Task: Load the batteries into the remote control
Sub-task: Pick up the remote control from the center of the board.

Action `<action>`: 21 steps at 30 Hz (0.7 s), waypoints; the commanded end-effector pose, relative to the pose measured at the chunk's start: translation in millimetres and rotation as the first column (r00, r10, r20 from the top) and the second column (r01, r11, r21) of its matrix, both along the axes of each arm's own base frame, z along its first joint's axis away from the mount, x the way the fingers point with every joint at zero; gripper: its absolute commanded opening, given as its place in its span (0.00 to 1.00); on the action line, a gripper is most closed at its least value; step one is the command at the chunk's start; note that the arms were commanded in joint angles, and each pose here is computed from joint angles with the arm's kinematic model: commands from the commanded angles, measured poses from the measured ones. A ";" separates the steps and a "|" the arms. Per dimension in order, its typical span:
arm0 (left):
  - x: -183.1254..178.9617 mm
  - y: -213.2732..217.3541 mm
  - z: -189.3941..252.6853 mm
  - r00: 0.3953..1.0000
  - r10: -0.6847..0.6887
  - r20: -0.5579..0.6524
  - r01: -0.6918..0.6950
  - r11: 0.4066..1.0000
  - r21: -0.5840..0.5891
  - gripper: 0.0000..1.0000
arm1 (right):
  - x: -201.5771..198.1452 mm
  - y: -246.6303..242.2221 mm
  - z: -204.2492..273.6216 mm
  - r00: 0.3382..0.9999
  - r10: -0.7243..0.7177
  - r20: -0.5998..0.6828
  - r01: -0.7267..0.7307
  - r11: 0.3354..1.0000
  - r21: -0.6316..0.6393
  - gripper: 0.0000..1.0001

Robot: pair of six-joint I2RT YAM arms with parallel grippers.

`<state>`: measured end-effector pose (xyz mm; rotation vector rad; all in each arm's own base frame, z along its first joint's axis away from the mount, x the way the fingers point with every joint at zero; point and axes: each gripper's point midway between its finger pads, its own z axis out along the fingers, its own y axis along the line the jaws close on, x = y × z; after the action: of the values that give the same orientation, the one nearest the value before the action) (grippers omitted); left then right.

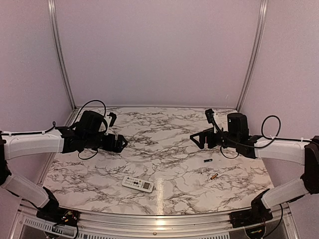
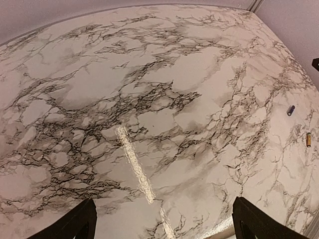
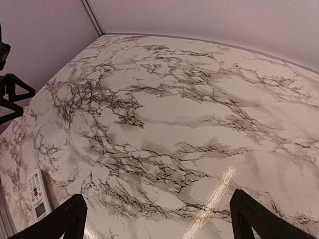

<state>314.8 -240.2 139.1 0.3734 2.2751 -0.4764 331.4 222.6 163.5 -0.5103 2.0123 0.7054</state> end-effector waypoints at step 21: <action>-146.0 -103.4 -49.5 0.508 -0.844 -0.176 0.846 0.449 0.289 0.99 | -72.2 21.3 80.1 0.932 0.282 0.228 -0.319 0.937 0.146 0.99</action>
<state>186.7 -348.1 103.2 1.5674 2.0811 -0.5250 272.2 240.0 234.1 -0.7166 1.7296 0.9364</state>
